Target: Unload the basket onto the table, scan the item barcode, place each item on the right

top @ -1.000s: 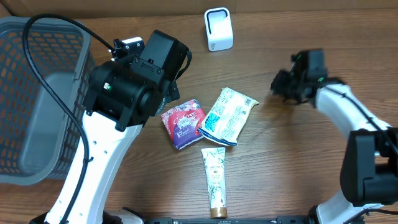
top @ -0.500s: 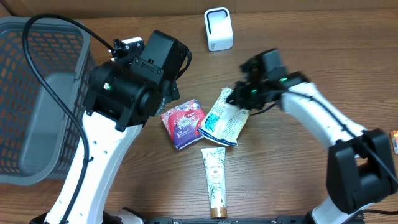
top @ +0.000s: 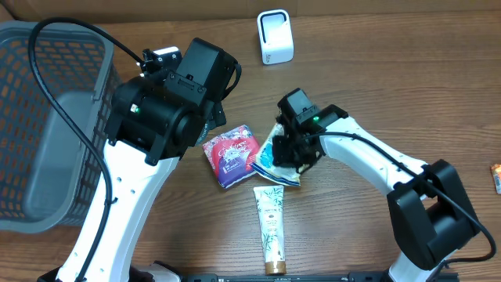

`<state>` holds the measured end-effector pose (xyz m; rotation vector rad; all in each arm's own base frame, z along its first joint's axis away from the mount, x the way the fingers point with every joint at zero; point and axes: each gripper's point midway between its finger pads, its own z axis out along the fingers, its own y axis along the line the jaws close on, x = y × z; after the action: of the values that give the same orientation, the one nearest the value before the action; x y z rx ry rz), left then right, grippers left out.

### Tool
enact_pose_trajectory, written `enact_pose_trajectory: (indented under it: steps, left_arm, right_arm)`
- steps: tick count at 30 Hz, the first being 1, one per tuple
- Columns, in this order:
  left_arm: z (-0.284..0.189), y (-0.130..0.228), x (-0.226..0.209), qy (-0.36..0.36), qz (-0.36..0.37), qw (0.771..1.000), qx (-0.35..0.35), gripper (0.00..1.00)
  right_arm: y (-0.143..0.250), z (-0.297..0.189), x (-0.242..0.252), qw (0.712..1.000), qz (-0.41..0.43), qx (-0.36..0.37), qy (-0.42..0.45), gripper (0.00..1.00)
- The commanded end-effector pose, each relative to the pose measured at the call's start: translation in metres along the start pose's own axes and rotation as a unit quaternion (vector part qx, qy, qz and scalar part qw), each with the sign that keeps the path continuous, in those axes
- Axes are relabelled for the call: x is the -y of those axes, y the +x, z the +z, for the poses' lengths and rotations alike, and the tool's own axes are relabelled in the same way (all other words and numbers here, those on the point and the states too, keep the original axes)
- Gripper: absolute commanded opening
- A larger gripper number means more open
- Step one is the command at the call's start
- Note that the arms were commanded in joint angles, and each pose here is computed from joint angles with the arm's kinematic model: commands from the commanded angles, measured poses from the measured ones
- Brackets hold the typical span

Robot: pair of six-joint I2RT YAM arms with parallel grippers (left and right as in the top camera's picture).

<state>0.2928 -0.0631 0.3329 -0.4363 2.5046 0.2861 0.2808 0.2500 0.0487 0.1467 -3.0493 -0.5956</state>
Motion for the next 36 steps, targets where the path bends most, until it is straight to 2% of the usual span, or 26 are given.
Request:
enact_pose_trajectory:
  steps: [1, 7, 9, 13, 16, 20, 23, 28, 32, 36]
  left_arm:
    - [-0.001, 0.001, 0.001, 0.001, -0.003, 1.000, 0.000, 1.00]
    - [-0.001, 0.001, 0.001, 0.001, -0.003, 1.000, 0.000, 1.00]
    - [-0.001, 0.001, 0.001, 0.001, -0.003, 1.000, 0.000, 1.00]
    - [-0.001, 0.001, 0.001, 0.001, -0.003, 1.000, 0.000, 1.00]
    - [-0.001, 0.001, 0.001, 0.001, -0.003, 1.000, 0.000, 1.00]
    - [-0.001, 0.001, 0.001, 0.001, -0.003, 1.000, 0.000, 0.99]
    - [-0.001, 0.001, 0.001, 0.001, -0.003, 1.000, 0.000, 1.00]
    - [-0.001, 0.001, 0.001, 0.001, -0.003, 1.000, 0.000, 1.00]
    - [-0.001, 0.001, 0.001, 0.001, -0.003, 1.000, 0.000, 1.00]
    - [-0.001, 0.001, 0.001, 0.001, -0.003, 1.000, 0.000, 1.00]
  right_arm:
    - [0.015, -0.001, 0.030, 0.997, -0.006, -0.023, 0.078, 0.04]
    - [0.030, -0.022, 0.090, 0.974, 0.015, -0.041, 0.224, 0.04]
    - [0.025, -0.028, 0.102, 0.967, 0.017, -0.030, 0.251, 0.04]
    - [0.007, -0.036, 0.102, 0.969, 0.027, -0.001, 0.247, 0.04]
    - [-0.003, -0.042, 0.084, 0.981, 0.037, 0.002, 0.192, 0.04]
    - [-0.009, -0.045, 0.022, 1.000, -0.004, -0.019, 0.018, 0.04]
    - [-0.030, -0.050, 0.002, 0.998, -0.029, 0.013, -0.058, 0.04]
    - [-0.056, -0.045, 0.028, 0.996, -0.011, 0.057, -0.068, 0.04]
    - [-0.052, -0.030, 0.077, 0.998, 0.031, 0.054, -0.019, 0.04]
    - [-0.032, -0.006, 0.109, 0.997, 0.057, 0.041, -0.012, 0.04]
